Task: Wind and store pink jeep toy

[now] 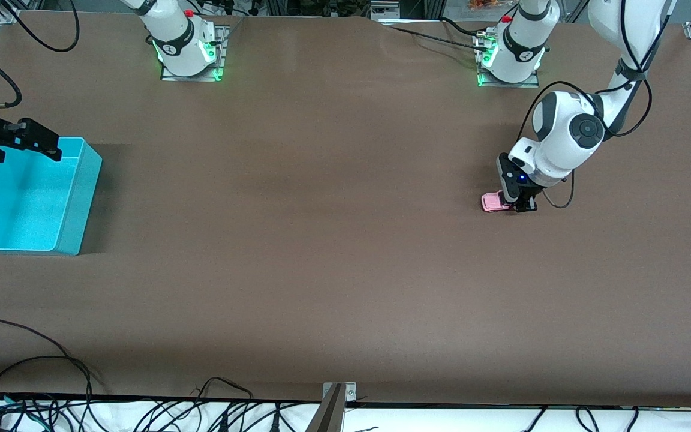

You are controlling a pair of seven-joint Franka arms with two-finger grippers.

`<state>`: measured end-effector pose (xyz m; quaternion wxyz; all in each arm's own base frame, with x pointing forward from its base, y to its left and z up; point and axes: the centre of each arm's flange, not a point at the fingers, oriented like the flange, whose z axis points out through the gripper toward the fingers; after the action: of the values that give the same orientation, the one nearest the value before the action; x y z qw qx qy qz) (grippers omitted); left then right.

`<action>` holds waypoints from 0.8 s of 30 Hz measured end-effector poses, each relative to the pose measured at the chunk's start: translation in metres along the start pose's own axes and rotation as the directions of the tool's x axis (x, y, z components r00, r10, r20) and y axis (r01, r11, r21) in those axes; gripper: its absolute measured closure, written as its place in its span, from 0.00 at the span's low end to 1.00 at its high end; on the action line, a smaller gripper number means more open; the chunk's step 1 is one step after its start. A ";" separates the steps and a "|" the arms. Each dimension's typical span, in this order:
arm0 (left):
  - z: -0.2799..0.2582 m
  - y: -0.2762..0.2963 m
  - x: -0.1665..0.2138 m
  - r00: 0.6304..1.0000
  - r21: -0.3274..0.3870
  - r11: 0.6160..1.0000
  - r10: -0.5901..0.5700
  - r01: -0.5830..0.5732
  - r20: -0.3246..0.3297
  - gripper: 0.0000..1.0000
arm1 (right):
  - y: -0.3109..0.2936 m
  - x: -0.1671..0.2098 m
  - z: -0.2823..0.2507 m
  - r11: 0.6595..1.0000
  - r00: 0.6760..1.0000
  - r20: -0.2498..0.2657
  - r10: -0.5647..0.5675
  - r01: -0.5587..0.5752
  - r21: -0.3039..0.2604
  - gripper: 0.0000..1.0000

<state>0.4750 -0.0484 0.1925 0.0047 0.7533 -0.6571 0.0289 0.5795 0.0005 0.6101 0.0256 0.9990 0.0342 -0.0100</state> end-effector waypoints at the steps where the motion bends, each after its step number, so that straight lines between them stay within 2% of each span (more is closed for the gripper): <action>1: 0.000 0.000 0.000 1.000 0.000 1.000 0.004 -0.004 0.002 0.49 | 0.000 0.000 0.000 1.000 1.000 0.000 0.000 0.000 0.000 0.00; 13: -0.001 -0.004 -0.025 0.999 -0.008 1.000 -0.007 0.008 0.033 0.49 | 0.000 0.000 0.000 1.000 1.000 0.000 0.000 0.000 0.000 0.00; 24: -0.003 -0.010 -0.074 0.997 -0.017 0.999 0.033 -0.032 0.066 0.49 | 0.000 0.000 0.000 1.000 1.000 0.000 0.000 0.000 0.000 0.00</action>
<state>0.4744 0.0261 0.1919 -0.0116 0.7431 -0.6691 -0.0010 0.5795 0.0004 0.6101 0.0256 0.9990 0.0342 -0.0100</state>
